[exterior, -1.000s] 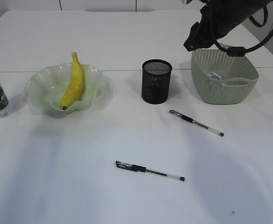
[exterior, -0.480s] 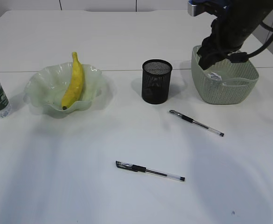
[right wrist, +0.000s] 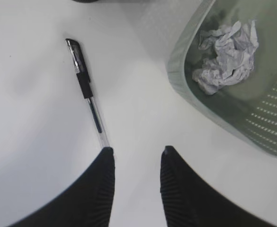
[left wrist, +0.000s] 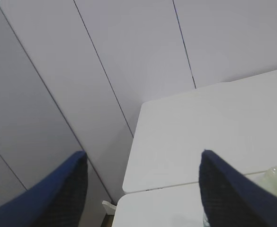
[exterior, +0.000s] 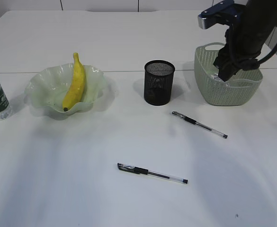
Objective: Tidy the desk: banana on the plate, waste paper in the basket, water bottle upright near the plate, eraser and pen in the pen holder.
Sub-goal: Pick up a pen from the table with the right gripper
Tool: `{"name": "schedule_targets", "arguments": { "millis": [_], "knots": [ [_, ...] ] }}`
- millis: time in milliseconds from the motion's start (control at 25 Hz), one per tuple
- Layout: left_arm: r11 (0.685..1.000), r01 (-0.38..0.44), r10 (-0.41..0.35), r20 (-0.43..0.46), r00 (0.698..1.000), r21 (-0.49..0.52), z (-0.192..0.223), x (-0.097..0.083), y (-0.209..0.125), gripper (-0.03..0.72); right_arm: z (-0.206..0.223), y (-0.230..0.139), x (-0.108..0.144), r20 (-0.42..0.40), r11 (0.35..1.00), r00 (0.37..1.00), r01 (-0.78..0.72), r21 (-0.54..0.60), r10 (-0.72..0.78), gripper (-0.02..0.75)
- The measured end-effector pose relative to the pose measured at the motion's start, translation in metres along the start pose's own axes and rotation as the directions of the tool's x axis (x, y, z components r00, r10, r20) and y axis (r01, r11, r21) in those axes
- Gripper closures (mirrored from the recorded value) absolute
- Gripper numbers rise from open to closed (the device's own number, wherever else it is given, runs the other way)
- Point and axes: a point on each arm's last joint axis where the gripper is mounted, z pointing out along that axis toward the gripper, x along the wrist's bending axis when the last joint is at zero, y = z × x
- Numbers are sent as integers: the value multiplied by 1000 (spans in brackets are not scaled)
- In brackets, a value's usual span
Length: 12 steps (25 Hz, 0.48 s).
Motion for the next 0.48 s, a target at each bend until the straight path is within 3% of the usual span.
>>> {"name": "schedule_targets", "arguments": {
  "millis": [240,480],
  "knots": [
    [1000,2,-2,0,1000,0,0,0,0,167,0,-8,2,-17,995,999,-45,83,47,489],
    [1000,25,-25,4,1000,1,0,0,0,167,0,-8,2,-22,996,1000,-1,89,3,489]
  ]
}}
